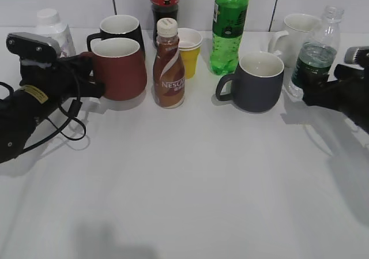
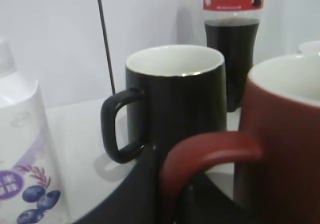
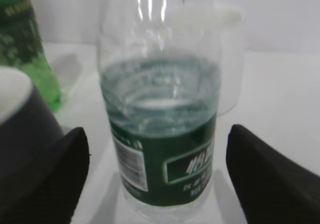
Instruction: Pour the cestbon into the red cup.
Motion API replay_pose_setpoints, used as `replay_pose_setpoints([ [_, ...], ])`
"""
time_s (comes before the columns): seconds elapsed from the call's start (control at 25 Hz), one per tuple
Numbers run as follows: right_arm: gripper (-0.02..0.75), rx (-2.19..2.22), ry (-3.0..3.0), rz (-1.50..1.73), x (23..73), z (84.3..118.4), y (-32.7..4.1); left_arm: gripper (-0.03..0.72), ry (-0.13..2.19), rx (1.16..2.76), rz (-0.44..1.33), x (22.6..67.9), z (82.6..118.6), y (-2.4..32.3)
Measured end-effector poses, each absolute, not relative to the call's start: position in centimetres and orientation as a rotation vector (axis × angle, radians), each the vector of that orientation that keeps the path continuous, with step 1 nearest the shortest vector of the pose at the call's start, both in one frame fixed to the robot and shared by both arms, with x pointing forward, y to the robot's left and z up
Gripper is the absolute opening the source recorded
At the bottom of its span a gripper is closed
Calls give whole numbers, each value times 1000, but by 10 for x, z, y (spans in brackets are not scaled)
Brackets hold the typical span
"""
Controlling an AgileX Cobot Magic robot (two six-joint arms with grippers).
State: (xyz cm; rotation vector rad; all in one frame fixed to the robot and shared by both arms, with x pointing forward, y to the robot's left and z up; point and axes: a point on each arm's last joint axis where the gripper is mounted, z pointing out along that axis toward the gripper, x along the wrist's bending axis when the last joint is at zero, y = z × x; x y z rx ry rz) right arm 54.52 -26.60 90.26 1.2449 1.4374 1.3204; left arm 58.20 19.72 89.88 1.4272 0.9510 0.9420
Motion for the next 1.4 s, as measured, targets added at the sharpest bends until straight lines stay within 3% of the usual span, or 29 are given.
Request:
replay_pose_setpoints([
  [0.24,647,1257,1455,1308,569,877,-264,41,936,1433,943,581,901,197],
  [0.68,626,1215,1434,1314,608,888,-262,41,928,1439,940,581,901,196],
  [0.96,562,1218,1444,1298,625,890,-261,41,927,1439,940,581,901,196],
  [1.12,475,1219,1447,1297,625,887,-261,41,922,1442,939,581,901,196],
  [1.4,475,1231,1429,1303,602,890,-263,41,897,1450,933,579,906,194],
])
